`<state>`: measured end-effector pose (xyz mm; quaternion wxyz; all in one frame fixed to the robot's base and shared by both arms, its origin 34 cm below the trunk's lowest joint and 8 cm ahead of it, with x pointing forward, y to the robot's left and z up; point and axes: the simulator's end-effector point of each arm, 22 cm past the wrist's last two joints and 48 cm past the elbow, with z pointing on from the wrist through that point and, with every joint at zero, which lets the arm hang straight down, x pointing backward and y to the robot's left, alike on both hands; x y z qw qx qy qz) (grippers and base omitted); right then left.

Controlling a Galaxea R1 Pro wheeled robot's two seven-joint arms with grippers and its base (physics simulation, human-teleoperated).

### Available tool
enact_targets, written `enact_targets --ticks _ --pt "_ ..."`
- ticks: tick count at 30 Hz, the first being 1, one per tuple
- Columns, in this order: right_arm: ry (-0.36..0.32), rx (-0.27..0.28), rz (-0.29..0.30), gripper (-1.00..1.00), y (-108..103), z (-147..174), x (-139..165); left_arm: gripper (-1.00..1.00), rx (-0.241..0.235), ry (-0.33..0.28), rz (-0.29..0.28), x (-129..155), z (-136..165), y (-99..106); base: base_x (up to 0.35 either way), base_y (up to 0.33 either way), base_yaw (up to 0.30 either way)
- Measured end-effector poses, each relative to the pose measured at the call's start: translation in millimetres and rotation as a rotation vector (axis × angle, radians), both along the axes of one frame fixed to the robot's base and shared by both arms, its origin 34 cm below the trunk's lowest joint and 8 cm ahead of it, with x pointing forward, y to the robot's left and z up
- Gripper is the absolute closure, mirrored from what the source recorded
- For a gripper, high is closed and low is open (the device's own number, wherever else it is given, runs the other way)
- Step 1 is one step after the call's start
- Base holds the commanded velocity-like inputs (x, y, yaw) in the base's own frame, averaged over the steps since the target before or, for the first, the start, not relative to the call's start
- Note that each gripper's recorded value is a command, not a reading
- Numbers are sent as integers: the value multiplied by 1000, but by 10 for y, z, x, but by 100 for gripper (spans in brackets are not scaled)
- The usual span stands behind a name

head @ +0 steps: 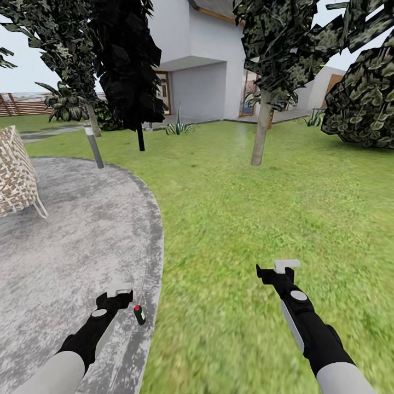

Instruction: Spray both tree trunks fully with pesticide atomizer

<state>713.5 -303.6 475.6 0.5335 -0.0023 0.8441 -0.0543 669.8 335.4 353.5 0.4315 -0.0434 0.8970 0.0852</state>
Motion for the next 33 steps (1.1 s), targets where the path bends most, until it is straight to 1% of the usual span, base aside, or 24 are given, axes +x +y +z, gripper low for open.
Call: enact_targets --ticks 7,16,27,33 --pt "-3 3 1 -100 8 15 5 -100 -1 4 0 -23 -18 -2 265 -90 0" --pt "-3 4 1 -100 12 15 7 -100 -4 3 0 -23 -21 -16 180 -220 50" --pt "-3 4 2 -100 18 11 6 -100 -6 3 1 -23 -24 -24 31 -269 248" --pt "-4 4 2 -100 19 17 7 -100 -7 2 2 -23 -20 -23 187 -248 278"
